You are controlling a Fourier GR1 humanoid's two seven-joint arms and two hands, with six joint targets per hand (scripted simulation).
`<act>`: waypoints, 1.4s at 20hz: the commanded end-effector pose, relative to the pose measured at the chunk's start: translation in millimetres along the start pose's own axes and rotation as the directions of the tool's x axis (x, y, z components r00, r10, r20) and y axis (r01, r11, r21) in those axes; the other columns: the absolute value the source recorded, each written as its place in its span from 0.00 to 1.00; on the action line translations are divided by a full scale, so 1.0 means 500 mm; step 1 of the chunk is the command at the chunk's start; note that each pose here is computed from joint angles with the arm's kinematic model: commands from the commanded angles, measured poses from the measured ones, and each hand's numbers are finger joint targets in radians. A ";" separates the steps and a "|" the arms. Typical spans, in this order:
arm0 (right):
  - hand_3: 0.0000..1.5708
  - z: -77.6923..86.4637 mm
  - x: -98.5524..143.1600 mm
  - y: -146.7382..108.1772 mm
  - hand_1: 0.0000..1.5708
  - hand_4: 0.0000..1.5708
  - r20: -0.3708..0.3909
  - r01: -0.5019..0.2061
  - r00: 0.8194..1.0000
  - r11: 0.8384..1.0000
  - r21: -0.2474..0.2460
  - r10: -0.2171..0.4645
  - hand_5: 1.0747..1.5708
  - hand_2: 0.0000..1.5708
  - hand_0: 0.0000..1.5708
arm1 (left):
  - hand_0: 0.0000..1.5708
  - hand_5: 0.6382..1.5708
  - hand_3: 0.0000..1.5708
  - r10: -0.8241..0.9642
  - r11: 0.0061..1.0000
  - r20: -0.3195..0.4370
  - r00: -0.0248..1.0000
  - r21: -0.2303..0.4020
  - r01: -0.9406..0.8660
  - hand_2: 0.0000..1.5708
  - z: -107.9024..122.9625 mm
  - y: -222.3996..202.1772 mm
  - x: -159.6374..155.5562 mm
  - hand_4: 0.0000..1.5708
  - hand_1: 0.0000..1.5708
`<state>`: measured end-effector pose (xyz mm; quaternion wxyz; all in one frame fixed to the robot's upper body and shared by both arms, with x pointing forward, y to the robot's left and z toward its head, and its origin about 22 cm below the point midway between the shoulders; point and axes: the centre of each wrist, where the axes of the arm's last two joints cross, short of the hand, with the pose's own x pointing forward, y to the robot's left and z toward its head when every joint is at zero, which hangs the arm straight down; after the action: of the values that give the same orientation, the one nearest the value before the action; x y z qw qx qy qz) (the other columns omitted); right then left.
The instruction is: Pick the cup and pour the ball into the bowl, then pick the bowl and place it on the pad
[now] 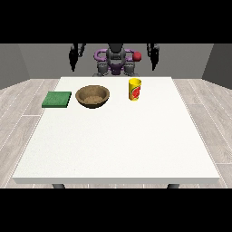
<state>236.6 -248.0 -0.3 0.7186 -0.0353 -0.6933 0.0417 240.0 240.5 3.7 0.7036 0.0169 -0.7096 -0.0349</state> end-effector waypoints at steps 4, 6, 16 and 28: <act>0.00 -0.004 0.054 -0.020 0.00 0.00 0.030 -0.027 0.999 1.000 -0.001 0.027 1.00 0.00 0.00 | 0.00 0.99 0.00 -0.027 1.000 0.027 0.999 -0.001 0.027 0.00 -0.006 0.015 0.053 0.00 0.00; 0.00 -0.005 0.068 -0.027 0.00 0.00 0.025 -0.039 0.999 0.999 -0.001 0.039 1.00 0.00 0.00 | 0.00 0.99 0.00 -0.030 1.000 0.013 0.999 0.003 0.030 0.00 -0.006 0.019 0.064 0.00 0.00; 0.00 0.000 0.108 -0.173 0.00 0.00 0.180 0.084 0.980 0.996 0.018 -0.086 1.00 0.00 0.00 | 0.00 0.97 0.00 0.098 0.991 0.217 0.971 0.071 -0.116 0.00 -0.050 0.099 0.136 0.00 0.00; 0.00 -0.029 0.075 -0.175 0.00 0.00 0.301 0.093 0.948 0.994 0.052 -0.105 1.00 0.00 0.00 | 0.00 0.95 0.00 0.068 0.990 0.326 0.943 0.098 -0.105 0.00 -0.077 0.048 -0.014 0.00 0.00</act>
<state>249.4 -324.0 46.1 0.6221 0.0148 -0.7824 0.0224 278.9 266.9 27.9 0.5883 0.0205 -0.8078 0.0310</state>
